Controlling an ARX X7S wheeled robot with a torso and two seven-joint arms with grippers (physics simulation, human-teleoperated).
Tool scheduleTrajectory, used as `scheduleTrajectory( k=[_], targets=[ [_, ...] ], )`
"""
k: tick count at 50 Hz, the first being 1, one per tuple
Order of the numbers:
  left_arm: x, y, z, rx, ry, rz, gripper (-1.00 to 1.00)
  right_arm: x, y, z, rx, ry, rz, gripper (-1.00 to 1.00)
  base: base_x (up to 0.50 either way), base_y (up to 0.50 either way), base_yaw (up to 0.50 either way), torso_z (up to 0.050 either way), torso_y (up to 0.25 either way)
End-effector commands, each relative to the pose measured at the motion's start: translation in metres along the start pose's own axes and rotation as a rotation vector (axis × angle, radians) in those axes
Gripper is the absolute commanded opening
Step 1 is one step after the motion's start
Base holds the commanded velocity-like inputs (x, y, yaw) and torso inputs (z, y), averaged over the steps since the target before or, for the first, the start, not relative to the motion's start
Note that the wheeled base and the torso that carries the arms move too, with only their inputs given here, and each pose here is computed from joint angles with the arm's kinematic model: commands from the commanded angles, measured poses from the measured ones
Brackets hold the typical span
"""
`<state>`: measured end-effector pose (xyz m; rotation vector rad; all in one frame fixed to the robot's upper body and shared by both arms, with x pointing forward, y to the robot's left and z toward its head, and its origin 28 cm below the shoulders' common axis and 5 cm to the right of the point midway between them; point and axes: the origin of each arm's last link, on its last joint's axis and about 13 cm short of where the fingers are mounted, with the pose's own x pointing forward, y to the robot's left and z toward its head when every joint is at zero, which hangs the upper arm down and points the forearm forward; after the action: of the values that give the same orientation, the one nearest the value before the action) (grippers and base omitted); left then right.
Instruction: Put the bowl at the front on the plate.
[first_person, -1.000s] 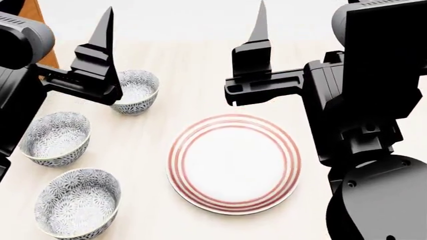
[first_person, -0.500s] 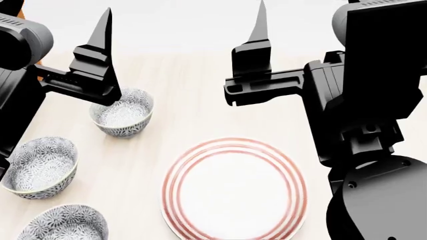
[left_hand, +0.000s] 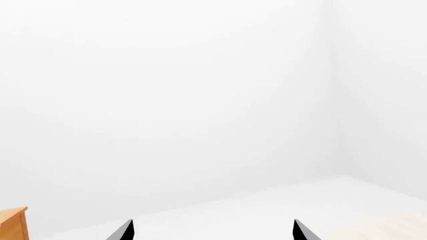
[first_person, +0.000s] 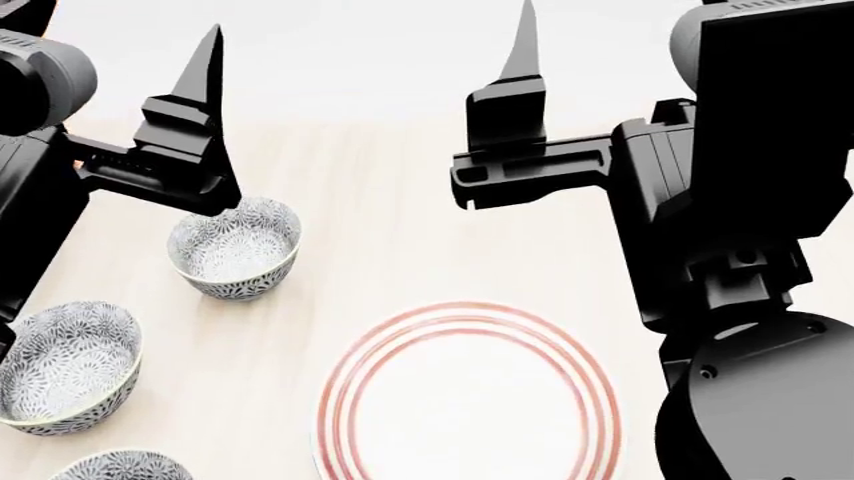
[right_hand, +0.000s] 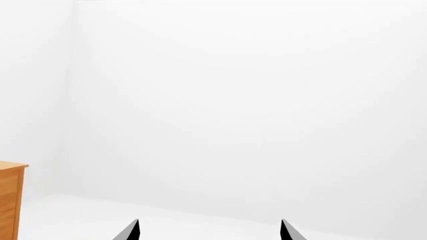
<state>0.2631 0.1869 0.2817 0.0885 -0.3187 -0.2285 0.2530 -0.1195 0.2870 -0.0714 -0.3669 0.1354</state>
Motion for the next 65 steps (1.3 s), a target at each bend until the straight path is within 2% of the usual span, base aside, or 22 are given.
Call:
scheduleTrajectory(
  k=[1,3,5,6,7,8,13,22,29,36,49,52,65],
  targets=[
    [-0.004,-0.001,0.004,-0.051,0.063,-0.009,1.0,-0.001,0.0,0.0,0.003,-0.005,0.001,1.0,0.0,0.0,0.0,0.0,0.0],
    [-0.006,-0.001,0.005,-0.086,0.1,-0.019,1.0,-0.001,-0.001,0.0,0.001,-0.004,0.001,1.0,0.0,0.0,0.0,0.0,0.0],
    [-0.007,-0.002,0.007,-0.081,0.142,-0.018,1.0,-0.002,-0.001,0.001,-0.001,-0.007,0.001,1.0,0.0,0.0,0.0,0.0,0.0],
    [-0.007,-0.003,0.008,-0.127,0.183,-0.032,1.0,-0.002,-0.001,0.0,0.0,-0.007,0.001,1.0,0.0,0.0,0.0,0.0,0.0],
    [-0.007,-0.003,0.009,-0.139,0.189,-0.03,1.0,-0.002,-0.001,0.0,0.0,-0.007,0.0,1.0,0.0,0.0,0.0,0.0,0.0],
    [-0.008,-0.003,0.011,-0.116,0.188,-0.027,1.0,-0.002,-0.002,0.0,0.0,-0.006,0.0,1.0,0.0,0.0,0.0,0.0,0.0],
    [-0.007,-0.002,0.012,-0.11,0.24,-0.026,1.0,-0.002,-0.003,-0.001,0.005,-0.003,-0.01,1.0,0.0,0.0,0.0,0.0,0.0],
    [-0.002,-0.002,0.022,-0.138,0.31,-0.037,1.0,-0.002,-0.005,-0.003,0.013,-0.003,-0.016,1.0,0.0,0.0,0.0,0.0,0.0],
    [-0.008,-0.003,0.009,-0.179,0.374,-0.047,1.0,-0.002,-0.005,-0.005,0.019,-0.001,-0.018,1.0,0.0,0.0,0.0,0.0,0.0],
    [-0.008,-0.003,0.005,-0.17,0.419,-0.033,1.0,-0.001,-0.005,-0.006,0.016,0.001,-0.013,1.0,0.0,0.0,0.0,0.0,0.0],
    [-0.009,-0.003,0.002,-0.2,0.494,-0.043,1.0,-0.003,-0.005,-0.005,0.013,-0.002,-0.016,1.0,0.0,0.0,0.0,0.0,0.0],
    [-0.009,-0.004,0.002,-0.233,0.552,-0.064,1.0,-0.003,-0.005,-0.005,0.012,-0.002,-0.017,1.0,0.0,0.0,0.0,0.0,0.0],
    [-0.005,-0.001,0.002,-0.221,0.58,-0.031,1.0,-0.003,-0.005,-0.007,0.014,-0.003,-0.014,1.0,0.0,0.0,0.0,0.0,0.0]
  ],
)
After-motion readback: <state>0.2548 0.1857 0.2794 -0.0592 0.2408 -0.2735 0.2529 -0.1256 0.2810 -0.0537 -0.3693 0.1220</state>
